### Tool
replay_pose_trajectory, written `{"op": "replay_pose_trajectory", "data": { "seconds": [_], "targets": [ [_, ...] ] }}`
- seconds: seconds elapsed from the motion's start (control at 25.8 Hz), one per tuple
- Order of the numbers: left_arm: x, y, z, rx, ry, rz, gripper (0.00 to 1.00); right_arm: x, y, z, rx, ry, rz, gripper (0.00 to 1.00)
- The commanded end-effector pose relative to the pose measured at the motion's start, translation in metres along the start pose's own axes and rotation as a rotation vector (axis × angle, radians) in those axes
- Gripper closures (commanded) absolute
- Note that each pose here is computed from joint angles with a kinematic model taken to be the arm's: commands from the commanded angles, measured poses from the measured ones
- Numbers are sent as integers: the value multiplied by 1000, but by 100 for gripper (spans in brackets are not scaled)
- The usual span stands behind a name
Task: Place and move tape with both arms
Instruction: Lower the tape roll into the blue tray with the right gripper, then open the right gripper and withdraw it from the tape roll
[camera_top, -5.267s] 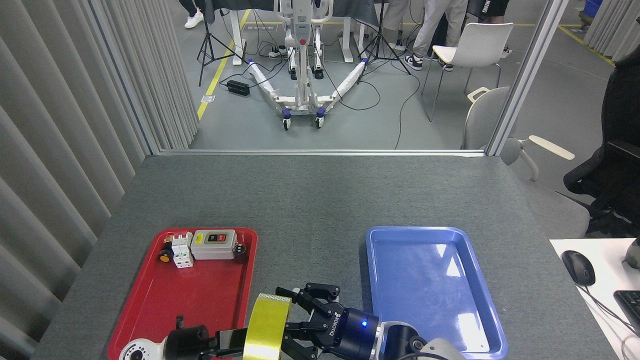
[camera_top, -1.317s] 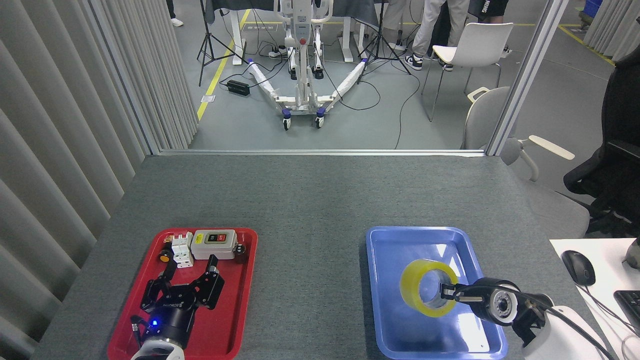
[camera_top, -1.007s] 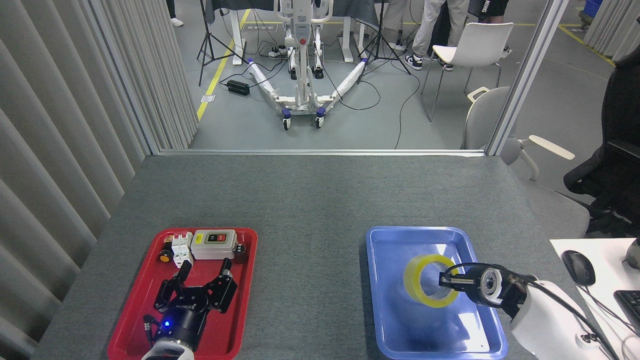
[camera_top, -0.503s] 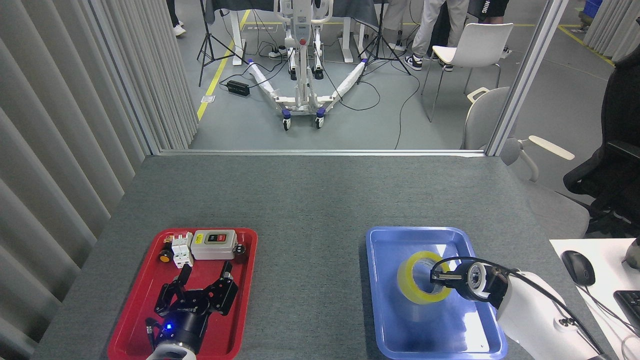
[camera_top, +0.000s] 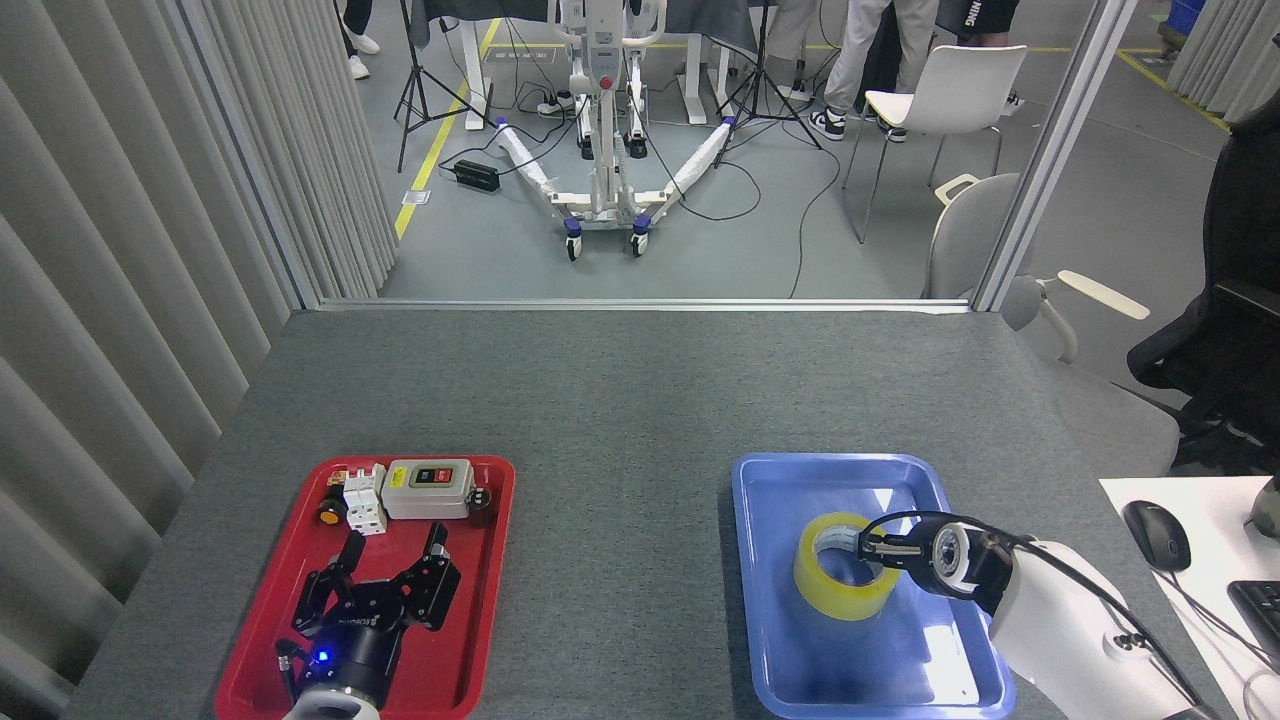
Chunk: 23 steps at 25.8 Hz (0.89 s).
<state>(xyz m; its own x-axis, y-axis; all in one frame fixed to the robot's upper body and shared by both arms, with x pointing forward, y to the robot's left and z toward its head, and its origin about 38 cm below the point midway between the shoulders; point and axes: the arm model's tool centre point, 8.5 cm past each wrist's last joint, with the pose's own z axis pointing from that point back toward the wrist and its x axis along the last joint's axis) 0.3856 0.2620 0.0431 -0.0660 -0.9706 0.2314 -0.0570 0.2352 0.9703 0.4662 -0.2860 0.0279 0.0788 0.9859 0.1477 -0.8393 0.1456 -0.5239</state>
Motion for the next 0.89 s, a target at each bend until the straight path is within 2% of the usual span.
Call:
{"op": "replay_pose_trajectory", "data": {
  "seconds": [0.0, 0.08, 0.19, 0.23, 0.31, 0.43, 0.54, 0.62, 0.77, 0.85],
  "targets": [
    [-1, 1, 0, 3, 2, 0, 1, 2, -3, 2, -38, -8, 1, 38],
    [-1, 0, 0, 3, 1, -4, 1, 4, -6, 3, -73, -14, 5, 28],
    [-9, 4, 1, 0, -3, -53, 1, 7, -15, 10, -188, -9, 38, 5],
    [-10, 5, 0, -1, -6, -82, 1, 1, -12, 11, -230, 10, 43, 2],
    [-11, 5, 0, 8, 5, -169, 1, -17, -9, 16, -337, 52, 45, 1],
    [-13, 5, 1, 26, 58, -288, 1, -23, -5, 26, -525, 36, 106, 1],
    [-13, 5, 1, 27, 67, -293, 1, -28, 4, 39, -732, -8, 138, 1],
    [-13, 5, 0, 30, 65, -291, 1, -27, 12, 47, -850, -38, 142, 1],
    [-13, 5, 1, 27, 67, -290, 0, -16, 30, 59, -970, -27, 174, 0],
    [-13, 5, 1, 29, 67, -290, 0, -16, 46, 70, -1054, -1, 191, 0]
  ]
}}
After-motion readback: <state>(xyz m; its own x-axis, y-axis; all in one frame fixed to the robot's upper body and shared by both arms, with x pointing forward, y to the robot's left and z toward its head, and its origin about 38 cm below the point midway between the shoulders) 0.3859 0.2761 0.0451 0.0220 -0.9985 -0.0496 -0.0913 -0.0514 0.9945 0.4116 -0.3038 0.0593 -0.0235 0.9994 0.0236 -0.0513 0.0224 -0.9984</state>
